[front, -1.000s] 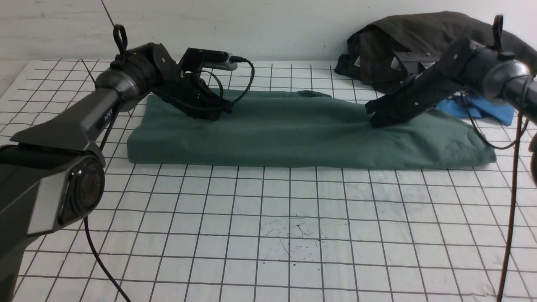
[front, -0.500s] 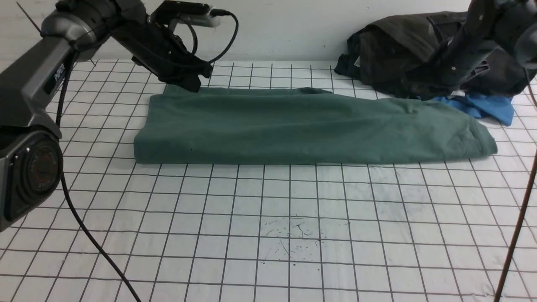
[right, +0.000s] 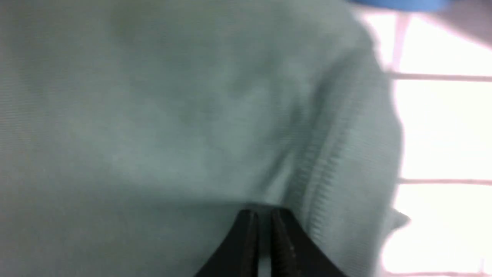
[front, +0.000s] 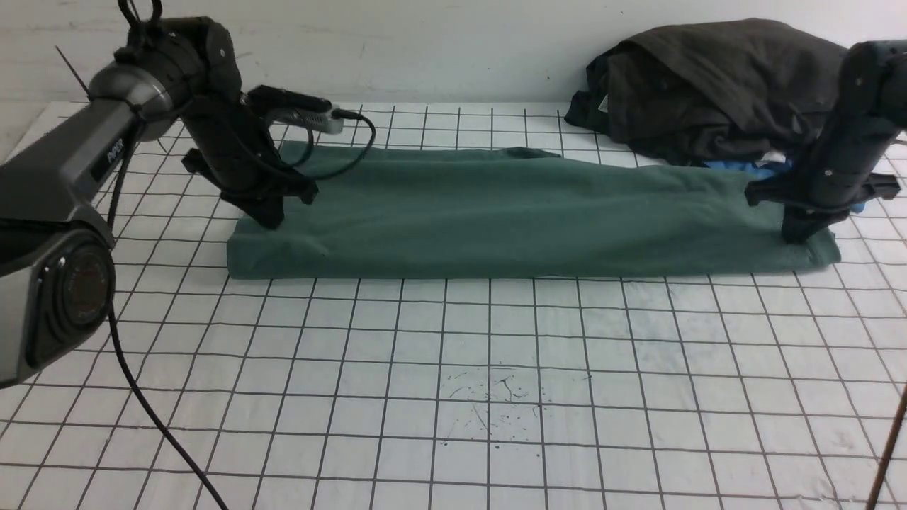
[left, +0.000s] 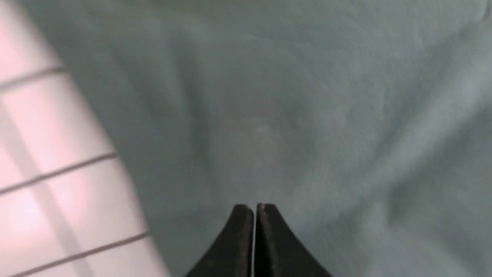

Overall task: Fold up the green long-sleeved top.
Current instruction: Use the right arm to clamp the right edge of the fabric

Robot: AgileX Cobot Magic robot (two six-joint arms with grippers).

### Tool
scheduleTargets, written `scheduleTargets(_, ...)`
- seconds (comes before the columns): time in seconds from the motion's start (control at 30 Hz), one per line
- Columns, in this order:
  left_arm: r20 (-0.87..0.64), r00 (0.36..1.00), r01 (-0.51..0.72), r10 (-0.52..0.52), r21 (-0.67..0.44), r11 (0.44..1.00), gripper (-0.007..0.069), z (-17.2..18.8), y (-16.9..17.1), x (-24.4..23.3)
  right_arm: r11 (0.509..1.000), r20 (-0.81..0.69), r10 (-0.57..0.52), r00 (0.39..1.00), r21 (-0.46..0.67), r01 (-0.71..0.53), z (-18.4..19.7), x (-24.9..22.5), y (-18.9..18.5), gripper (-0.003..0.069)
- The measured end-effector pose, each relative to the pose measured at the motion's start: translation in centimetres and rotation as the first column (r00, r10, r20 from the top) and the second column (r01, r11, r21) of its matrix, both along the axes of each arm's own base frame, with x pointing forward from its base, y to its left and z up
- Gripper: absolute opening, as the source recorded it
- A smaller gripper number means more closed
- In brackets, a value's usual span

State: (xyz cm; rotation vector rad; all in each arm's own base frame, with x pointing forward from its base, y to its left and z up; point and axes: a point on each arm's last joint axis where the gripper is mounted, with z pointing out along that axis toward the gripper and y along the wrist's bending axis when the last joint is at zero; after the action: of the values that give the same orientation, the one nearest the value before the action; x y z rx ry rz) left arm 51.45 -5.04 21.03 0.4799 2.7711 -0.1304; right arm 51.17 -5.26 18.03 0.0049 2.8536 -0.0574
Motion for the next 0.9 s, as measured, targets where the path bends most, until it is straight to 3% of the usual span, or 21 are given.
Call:
scheduleTargets(0.13,0.132,0.991,0.002,0.002,-0.032,1.000,-0.0007,6.9,0.0,-1.6,0.999,0.040,-0.040,0.998,0.028,0.039,2.0,-0.5,-1.8,0.0210)
scheduleTargets(0.23,0.262,0.965,0.036,-0.006,-0.109,0.993,-0.0007,14.2,-0.5,-4.8,0.995,0.038,-0.096,0.995,0.025,0.095,1.8,-0.8,-3.7,0.0359)
scheduleTargets(0.37,0.340,0.939,0.112,-0.056,-0.146,0.983,-0.0007,19.5,-0.8,-9.6,0.990,0.003,-0.129,0.992,0.056,0.129,0.0,-0.6,-4.3,0.0482)
scheduleTargets(0.43,0.340,0.937,0.134,-0.079,-0.142,0.981,-0.0007,20.4,-0.7,-11.5,0.987,-0.018,-0.134,0.991,0.090,0.135,-1.2,-0.5,-4.1,0.0500)
scheduleTargets(0.6,0.326,0.941,0.144,-0.095,-0.130,0.981,-0.0007,21.5,-0.4,-15.4,0.984,-0.040,-0.117,0.992,0.131,0.121,-2.7,-0.2,-3.4,0.0421)
scheduleTargets(0.67,0.332,0.938,0.143,-0.095,-0.125,0.982,-0.0007,22.1,-0.2,-17.1,0.986,-0.037,-0.098,0.994,0.131,0.102,-2.7,-0.1,-3.2,0.0332)
scheduleTargets(0.73,0.328,0.940,0.136,-0.094,-0.106,0.985,-0.0007,22.4,0.1,-19.1,0.986,-0.035,-0.086,0.996,0.138,0.090,-2.7,-0.1,-3.1,0.0179)
scheduleTargets(0.77,0.335,0.937,0.136,-0.094,-0.103,0.985,-0.0007,22.6,0.2,-19.6,0.986,-0.035,-0.086,0.996,0.138,0.090,-2.7,-0.1,-3.1,0.0179)
scheduleTargets(0.8,0.323,0.942,0.125,-0.093,-0.081,0.989,-0.0007,22.4,0.5,-21.3,0.987,-0.025,-0.071,0.997,0.144,0.073,-2.2,-0.1,-2.9,0.0071)
scheduleTargets(0.9,0.312,0.947,0.098,-0.078,-0.048,0.994,-0.0007,22.1,1.2,-25.0,0.990,0.010,-0.049,0.999,0.136,0.048,0.0,-0.5,-3.0,0.0055)
